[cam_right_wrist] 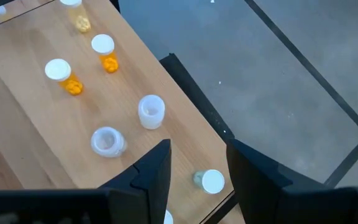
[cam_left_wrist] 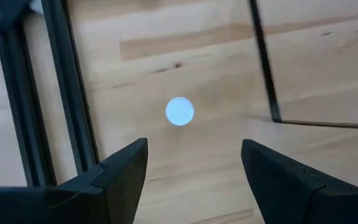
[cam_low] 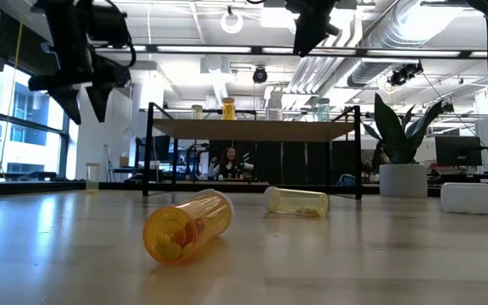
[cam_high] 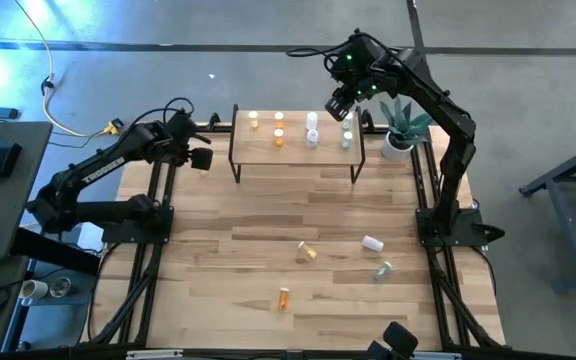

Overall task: Pick and place medicine bottles onto shelf by color
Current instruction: Put the top yellow pill bottle on the shelf and align it to the other yellow pill bottle

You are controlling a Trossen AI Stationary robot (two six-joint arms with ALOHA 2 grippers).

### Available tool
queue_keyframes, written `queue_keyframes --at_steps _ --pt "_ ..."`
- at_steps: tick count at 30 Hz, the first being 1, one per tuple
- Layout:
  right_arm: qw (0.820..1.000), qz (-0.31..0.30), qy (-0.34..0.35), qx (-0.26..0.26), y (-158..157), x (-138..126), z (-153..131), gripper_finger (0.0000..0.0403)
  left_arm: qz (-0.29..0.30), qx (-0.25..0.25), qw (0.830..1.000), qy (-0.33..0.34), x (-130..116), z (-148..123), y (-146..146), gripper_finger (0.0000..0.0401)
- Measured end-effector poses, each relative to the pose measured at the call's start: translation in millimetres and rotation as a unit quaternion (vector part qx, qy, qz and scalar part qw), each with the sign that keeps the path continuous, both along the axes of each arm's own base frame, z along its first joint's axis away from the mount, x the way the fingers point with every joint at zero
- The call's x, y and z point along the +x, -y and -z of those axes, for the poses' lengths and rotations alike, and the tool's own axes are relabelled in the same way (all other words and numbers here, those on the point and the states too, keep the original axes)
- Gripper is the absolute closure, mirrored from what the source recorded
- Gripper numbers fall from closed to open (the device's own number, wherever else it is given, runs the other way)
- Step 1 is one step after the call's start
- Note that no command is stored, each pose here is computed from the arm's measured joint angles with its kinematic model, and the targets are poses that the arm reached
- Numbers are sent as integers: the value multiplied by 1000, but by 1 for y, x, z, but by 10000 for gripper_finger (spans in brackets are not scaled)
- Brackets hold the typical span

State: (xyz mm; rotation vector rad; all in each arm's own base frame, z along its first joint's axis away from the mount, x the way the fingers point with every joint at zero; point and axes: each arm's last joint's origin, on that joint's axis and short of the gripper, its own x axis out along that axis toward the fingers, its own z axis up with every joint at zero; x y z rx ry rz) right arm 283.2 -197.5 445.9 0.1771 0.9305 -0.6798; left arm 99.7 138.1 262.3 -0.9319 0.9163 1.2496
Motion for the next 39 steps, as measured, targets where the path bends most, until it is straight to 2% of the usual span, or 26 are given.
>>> queue_keyframes --at_steps 9,14,27,39 --pt "1000 -4 -2 -2 0 0 0 256 -32 -67 996 -39 7 26 -25 153" --pt "1000 -11 -6 -6 0 0 0 256 -40 -102 994 -19 11 41 -40 153" --pt "1000 -21 -11 -12 0 0 0 256 -63 -130 989 -36 18 65 -58 153" --pt "999 -32 -16 -18 0 0 0 256 -85 -122 988 -47 19 70 -62 153"
